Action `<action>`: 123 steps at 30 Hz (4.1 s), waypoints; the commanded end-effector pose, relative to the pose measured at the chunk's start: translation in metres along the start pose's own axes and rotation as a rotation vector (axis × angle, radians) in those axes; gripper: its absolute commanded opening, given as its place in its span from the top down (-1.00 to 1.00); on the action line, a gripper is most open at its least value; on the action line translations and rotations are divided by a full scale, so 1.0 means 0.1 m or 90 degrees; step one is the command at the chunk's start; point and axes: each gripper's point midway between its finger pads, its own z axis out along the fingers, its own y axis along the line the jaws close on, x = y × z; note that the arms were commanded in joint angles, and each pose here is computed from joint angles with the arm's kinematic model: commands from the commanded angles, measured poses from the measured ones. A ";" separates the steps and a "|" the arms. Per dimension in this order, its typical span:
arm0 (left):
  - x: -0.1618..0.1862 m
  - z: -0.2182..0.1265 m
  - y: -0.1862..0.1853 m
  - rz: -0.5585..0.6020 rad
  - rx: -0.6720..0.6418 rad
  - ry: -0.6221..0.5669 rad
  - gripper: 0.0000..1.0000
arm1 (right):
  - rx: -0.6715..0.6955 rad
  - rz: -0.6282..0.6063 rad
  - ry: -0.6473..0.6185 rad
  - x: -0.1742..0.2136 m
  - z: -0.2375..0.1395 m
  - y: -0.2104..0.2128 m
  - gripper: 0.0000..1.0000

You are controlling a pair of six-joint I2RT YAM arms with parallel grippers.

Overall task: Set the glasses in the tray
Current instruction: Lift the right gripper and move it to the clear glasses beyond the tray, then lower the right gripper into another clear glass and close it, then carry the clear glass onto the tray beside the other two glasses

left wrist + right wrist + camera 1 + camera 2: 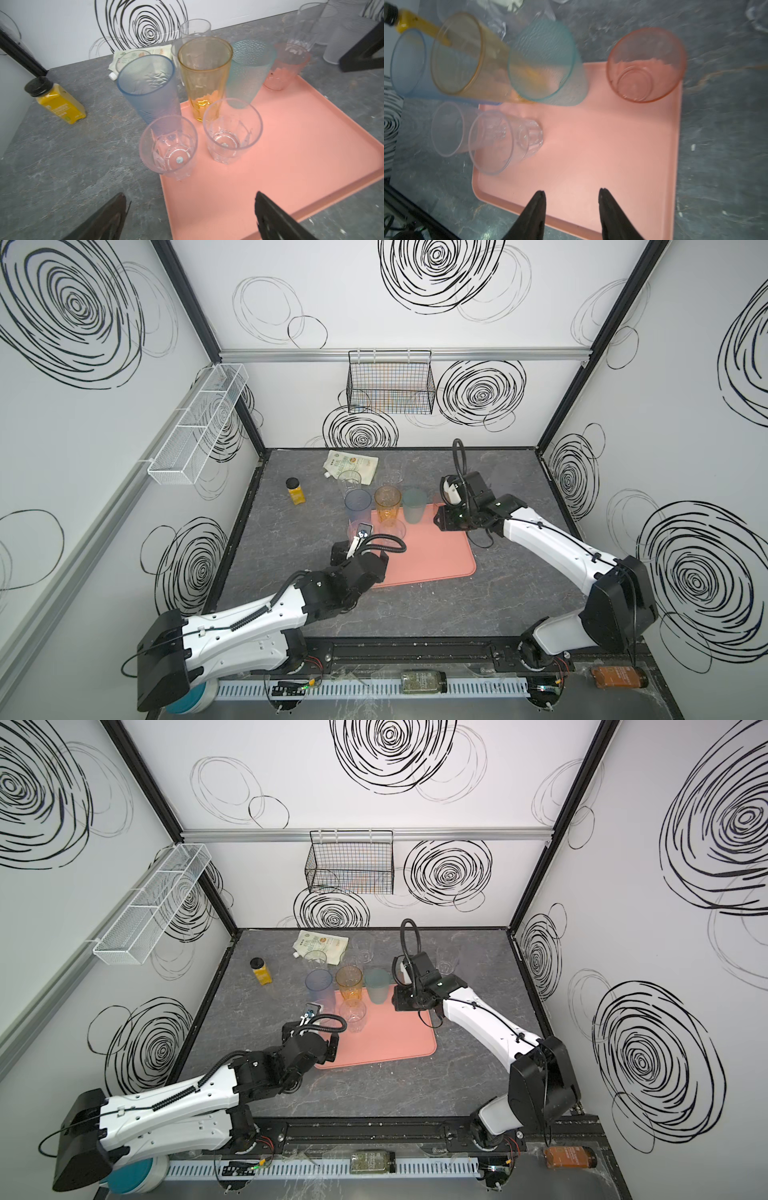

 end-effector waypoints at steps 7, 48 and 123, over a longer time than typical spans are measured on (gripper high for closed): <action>-0.10 0.08 0.79 -0.174 0.017 -0.010 -0.97 | 0.055 0.098 -0.195 -0.97 -0.36 -0.64 -0.01; 0.06 0.34 0.38 -0.231 0.093 0.028 -0.97 | 0.286 0.088 -0.014 -1.71 1.17 -1.55 0.75; 0.44 0.00 -0.30 -0.172 0.127 0.020 -1.00 | 0.115 -0.266 0.069 0.46 0.82 0.80 0.59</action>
